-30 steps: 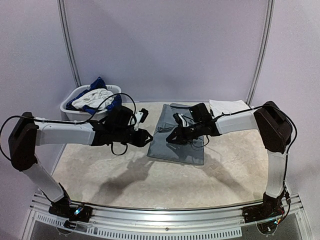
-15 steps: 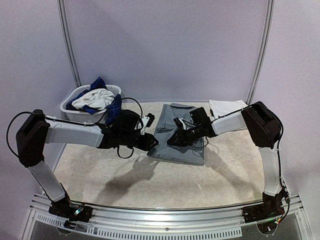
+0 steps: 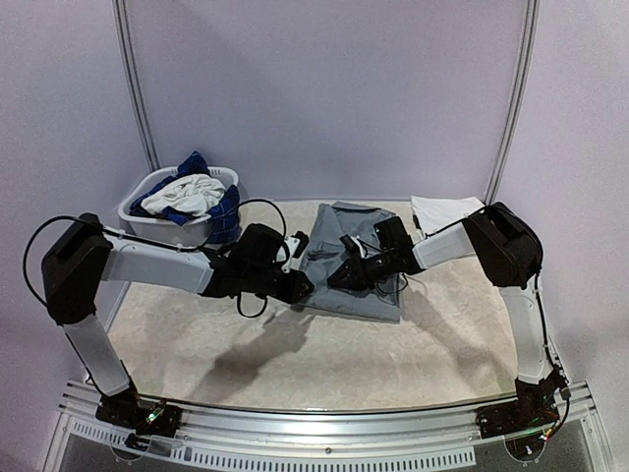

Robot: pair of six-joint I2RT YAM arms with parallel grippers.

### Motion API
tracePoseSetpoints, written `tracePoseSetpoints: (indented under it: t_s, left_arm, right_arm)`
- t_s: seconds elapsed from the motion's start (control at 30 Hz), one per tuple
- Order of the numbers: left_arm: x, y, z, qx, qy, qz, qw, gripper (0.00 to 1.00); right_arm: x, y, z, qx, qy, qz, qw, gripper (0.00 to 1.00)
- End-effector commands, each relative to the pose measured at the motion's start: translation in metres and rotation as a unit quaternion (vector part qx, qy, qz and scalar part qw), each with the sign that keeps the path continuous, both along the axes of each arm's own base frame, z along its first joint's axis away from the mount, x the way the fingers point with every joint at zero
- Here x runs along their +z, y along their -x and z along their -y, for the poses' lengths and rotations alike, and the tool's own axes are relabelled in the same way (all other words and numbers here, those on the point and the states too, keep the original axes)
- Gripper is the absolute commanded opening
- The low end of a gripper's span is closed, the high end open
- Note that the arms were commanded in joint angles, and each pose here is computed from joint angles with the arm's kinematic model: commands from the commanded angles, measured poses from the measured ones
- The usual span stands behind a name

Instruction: Fold and stack the mixed laundry pile

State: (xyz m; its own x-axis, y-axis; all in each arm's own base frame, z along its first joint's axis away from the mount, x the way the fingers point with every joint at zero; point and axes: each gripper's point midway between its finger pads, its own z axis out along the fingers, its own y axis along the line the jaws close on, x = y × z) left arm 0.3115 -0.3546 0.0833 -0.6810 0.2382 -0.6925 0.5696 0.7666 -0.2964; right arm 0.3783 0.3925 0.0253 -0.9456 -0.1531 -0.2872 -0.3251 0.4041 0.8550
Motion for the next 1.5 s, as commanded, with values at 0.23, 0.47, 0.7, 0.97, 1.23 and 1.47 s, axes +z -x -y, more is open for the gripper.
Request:
tracePoseSetpoints:
  t_s: [0.23,0.47,0.7,0.97,1.23,1.47]
  left_arm:
    - [-0.016,-0.012,-0.01,0.031,-0.074,0.045,0.996,0.31]
    - [-0.04,-0.013,-0.004,0.032,-0.084,0.017,0.996,0.3]
    - [-0.068,0.009,-0.032,0.045,-0.119,-0.008,0.992,0.31]
    - [-0.029,0.023,-0.039,0.036,-0.094,0.016,0.995,0.37]
    - [-0.017,0.032,-0.056,0.046,-0.099,0.017,0.994,0.54]
    - [-0.027,0.035,-0.062,0.056,-0.101,0.008,0.993,0.51]
  right_arm:
    - [0.07,0.012,-0.006,-0.012,0.068,0.051,0.996,0.25]
    - [0.099,0.035,0.021,-0.061,0.108,0.07,0.99,0.32]
    - [0.089,0.082,0.083,-0.124,0.18,0.04,0.975,0.41]
    - [0.079,0.137,0.133,-0.165,0.19,0.013,0.968,0.45]
    - [0.059,0.148,0.137,-0.198,0.148,-0.024,0.969,0.63]
    - [0.035,0.14,0.133,-0.22,0.134,-0.053,0.965,0.67]
